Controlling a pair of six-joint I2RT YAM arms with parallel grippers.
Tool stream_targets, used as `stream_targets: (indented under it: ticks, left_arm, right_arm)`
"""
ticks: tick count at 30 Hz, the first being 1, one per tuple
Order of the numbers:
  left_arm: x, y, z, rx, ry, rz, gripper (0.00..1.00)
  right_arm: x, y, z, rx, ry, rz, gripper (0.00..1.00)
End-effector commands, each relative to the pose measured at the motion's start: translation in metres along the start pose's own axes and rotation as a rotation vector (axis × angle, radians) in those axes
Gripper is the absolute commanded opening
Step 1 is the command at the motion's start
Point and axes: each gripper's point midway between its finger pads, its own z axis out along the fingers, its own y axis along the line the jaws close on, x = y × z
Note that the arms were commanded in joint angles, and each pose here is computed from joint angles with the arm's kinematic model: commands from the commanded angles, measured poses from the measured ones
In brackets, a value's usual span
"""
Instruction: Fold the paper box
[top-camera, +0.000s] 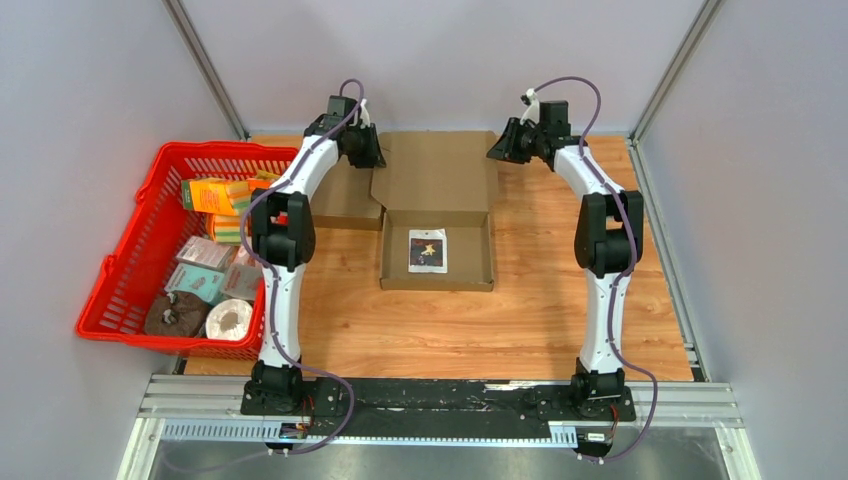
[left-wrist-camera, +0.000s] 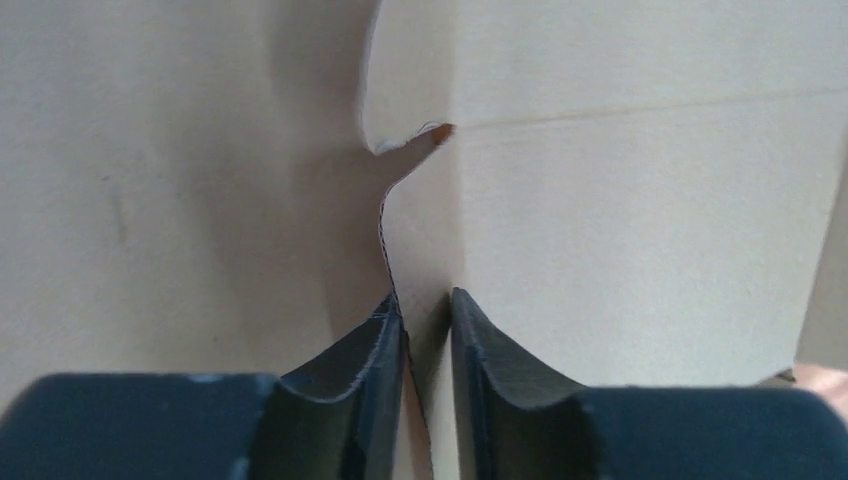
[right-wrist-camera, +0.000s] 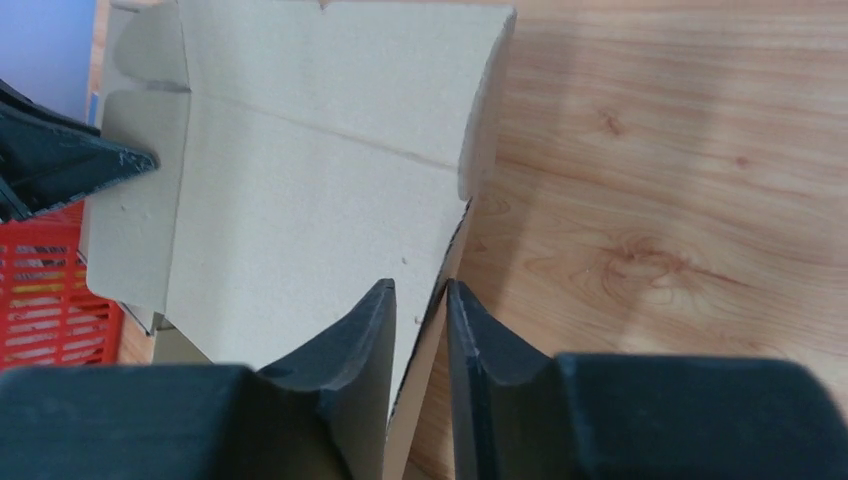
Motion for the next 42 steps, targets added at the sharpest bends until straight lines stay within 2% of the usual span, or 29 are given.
stream_targets:
  ticks: [1, 4, 5, 10, 12, 14, 15, 17, 18, 20, 21, 22, 24, 25, 27, 29, 32, 33, 34, 35, 36, 37, 38, 39, 42]
  left_arm:
    - [-0.037, -0.034, -0.023, 0.160, -0.094, 0.029, 0.25]
    - [-0.047, -0.047, -0.038, 0.196, -0.136, 0.054, 0.13]
    - [-0.055, -0.054, -0.050, 0.209, -0.167, 0.068, 0.06]
    - [-0.058, -0.074, -0.076, 0.208, -0.210, 0.112, 0.00]
    - [-0.051, -0.085, -0.080, 0.198, -0.207, 0.152, 0.00]
    - [-0.055, -0.091, -0.092, 0.152, -0.253, 0.181, 0.00]
    - [-0.042, -0.096, -0.088, 0.139, -0.239, 0.198, 0.00]
    - [-0.052, -0.099, -0.105, 0.075, -0.328, 0.210, 0.00]
    - [-0.038, -0.096, -0.098, 0.044, -0.316, 0.196, 0.00]
    - [-0.052, -0.096, -0.117, -0.025, -0.423, 0.166, 0.00]
    - [-0.038, -0.094, -0.111, -0.053, -0.417, 0.163, 0.00]
    - [-0.048, -0.094, -0.124, -0.090, -0.485, 0.152, 0.00]
    - [-0.040, -0.091, -0.123, -0.139, -0.508, 0.148, 0.00]
    - [-0.046, -0.097, -0.133, -0.171, -0.574, 0.143, 0.00]
    - [-0.039, -0.091, -0.133, -0.235, -0.625, 0.144, 0.00]
    - [-0.042, -0.100, -0.134, -0.228, -0.691, 0.143, 0.00]
    - [-0.028, -0.093, -0.129, -0.223, -0.690, 0.097, 0.00]
    - [-0.028, -0.095, -0.136, -0.212, -0.712, 0.088, 0.00]
    - [-0.033, -0.100, -0.143, -0.182, -0.768, 0.073, 0.00]
    - [-0.016, -0.094, -0.135, -0.178, -0.755, 0.075, 0.00]
    - [-0.017, -0.100, -0.146, -0.139, -0.789, 0.070, 0.00]
    - [-0.020, -0.106, -0.154, -0.099, -0.840, 0.057, 0.00]
    - [-0.008, -0.105, -0.150, -0.090, -0.826, 0.073, 0.00]
    - [-0.008, -0.111, -0.157, -0.062, -0.837, 0.080, 0.07]
    - [0.000, -0.119, -0.162, -0.022, -0.790, 0.087, 0.18]
  right_arm:
    - [-0.042, 0.017, -0.013, -0.010, -0.096, -0.090, 0.24]
    - [-0.053, 0.026, -0.024, 0.002, -0.127, -0.129, 0.20]
    - [-0.056, 0.026, -0.027, 0.008, -0.134, -0.137, 0.15]
    - [-0.068, 0.047, -0.050, 0.026, -0.182, -0.191, 0.06]
    - [-0.063, 0.050, -0.052, 0.058, -0.186, -0.217, 0.00]
    - [-0.071, 0.064, -0.066, 0.064, -0.236, -0.256, 0.00]
    - [-0.063, 0.061, -0.066, 0.077, -0.233, -0.256, 0.00]
    - [-0.075, 0.073, -0.083, 0.113, -0.302, -0.280, 0.00]
    - [-0.067, 0.068, -0.083, 0.147, -0.299, -0.273, 0.00]
    - [-0.078, 0.085, -0.102, 0.147, -0.380, -0.301, 0.00]
    - [-0.070, 0.088, -0.107, 0.178, -0.395, -0.303, 0.00]
    - [-0.073, 0.094, -0.111, 0.184, -0.433, -0.324, 0.00]
    - [-0.056, 0.097, -0.113, 0.233, -0.453, -0.337, 0.00]
    - [-0.060, 0.103, -0.115, 0.234, -0.509, -0.357, 0.00]
    - [-0.057, 0.112, -0.124, 0.310, -0.581, -0.378, 0.00]
    - [-0.047, 0.110, -0.125, 0.347, -0.632, -0.391, 0.00]
    - [-0.029, 0.114, -0.135, 0.369, -0.707, -0.397, 0.00]
    - [-0.041, 0.126, -0.155, 0.353, -0.812, -0.392, 0.00]
    - [-0.037, 0.126, -0.160, 0.344, -0.844, -0.391, 0.00]
    - [-0.016, 0.115, -0.156, 0.348, -0.828, -0.398, 0.00]
    - [-0.020, 0.120, -0.164, 0.330, -0.882, -0.387, 0.00]
    - [-0.015, 0.118, -0.164, 0.327, -0.881, -0.388, 0.00]
    - [-0.006, 0.113, -0.162, 0.334, -0.871, -0.386, 0.00]
    - [-0.004, 0.114, -0.165, 0.330, -0.883, -0.383, 0.00]
    - [0.002, 0.119, -0.172, 0.307, -0.896, -0.384, 0.00]
